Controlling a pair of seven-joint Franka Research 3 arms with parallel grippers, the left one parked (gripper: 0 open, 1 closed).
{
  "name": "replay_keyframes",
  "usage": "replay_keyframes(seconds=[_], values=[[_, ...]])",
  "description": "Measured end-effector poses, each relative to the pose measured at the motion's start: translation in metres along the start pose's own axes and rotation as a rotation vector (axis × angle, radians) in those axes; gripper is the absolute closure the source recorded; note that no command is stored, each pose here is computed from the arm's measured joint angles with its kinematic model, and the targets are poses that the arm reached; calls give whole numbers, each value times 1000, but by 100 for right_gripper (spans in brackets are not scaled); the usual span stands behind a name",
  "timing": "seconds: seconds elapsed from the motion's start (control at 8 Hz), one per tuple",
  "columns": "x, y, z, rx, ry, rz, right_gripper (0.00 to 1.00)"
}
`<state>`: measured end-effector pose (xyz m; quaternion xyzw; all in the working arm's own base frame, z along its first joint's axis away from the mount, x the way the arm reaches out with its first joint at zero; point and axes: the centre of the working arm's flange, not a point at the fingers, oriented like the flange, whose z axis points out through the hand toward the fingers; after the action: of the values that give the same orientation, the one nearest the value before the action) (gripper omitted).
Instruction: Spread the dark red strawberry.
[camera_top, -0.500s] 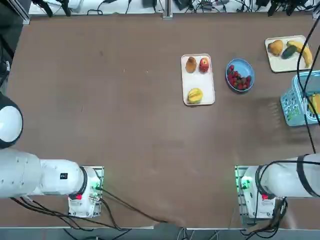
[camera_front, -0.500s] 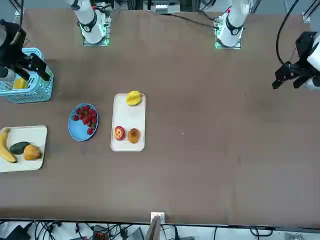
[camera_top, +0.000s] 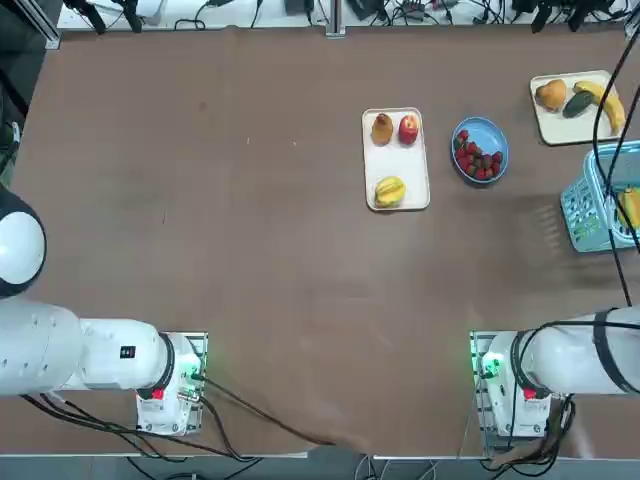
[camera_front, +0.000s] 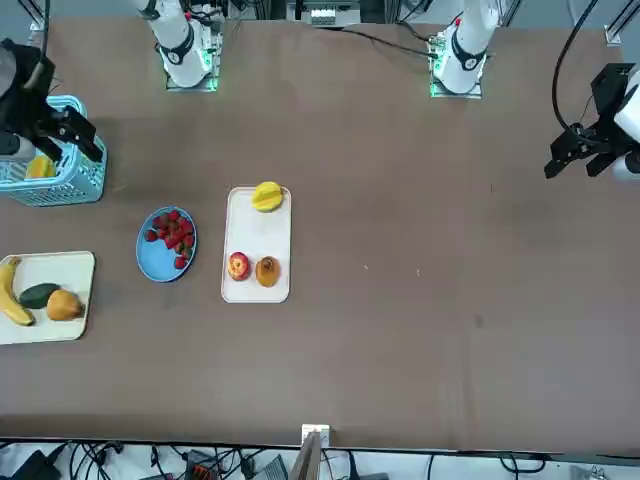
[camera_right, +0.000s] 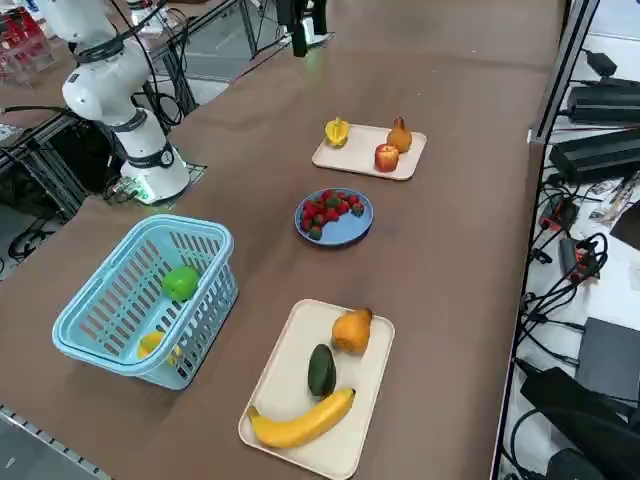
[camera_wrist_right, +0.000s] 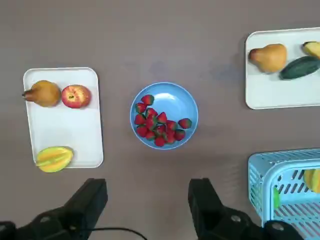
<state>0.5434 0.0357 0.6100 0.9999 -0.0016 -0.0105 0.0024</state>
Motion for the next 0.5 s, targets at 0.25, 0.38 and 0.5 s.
replay_keyframes(seconds=[0.25,0.38,0.5], values=[[14,-24,39,-9,-61,-51,0],[20,-35,64,-13,-83,-101,0],[25,-40,91,-12,-95,-185,0]])
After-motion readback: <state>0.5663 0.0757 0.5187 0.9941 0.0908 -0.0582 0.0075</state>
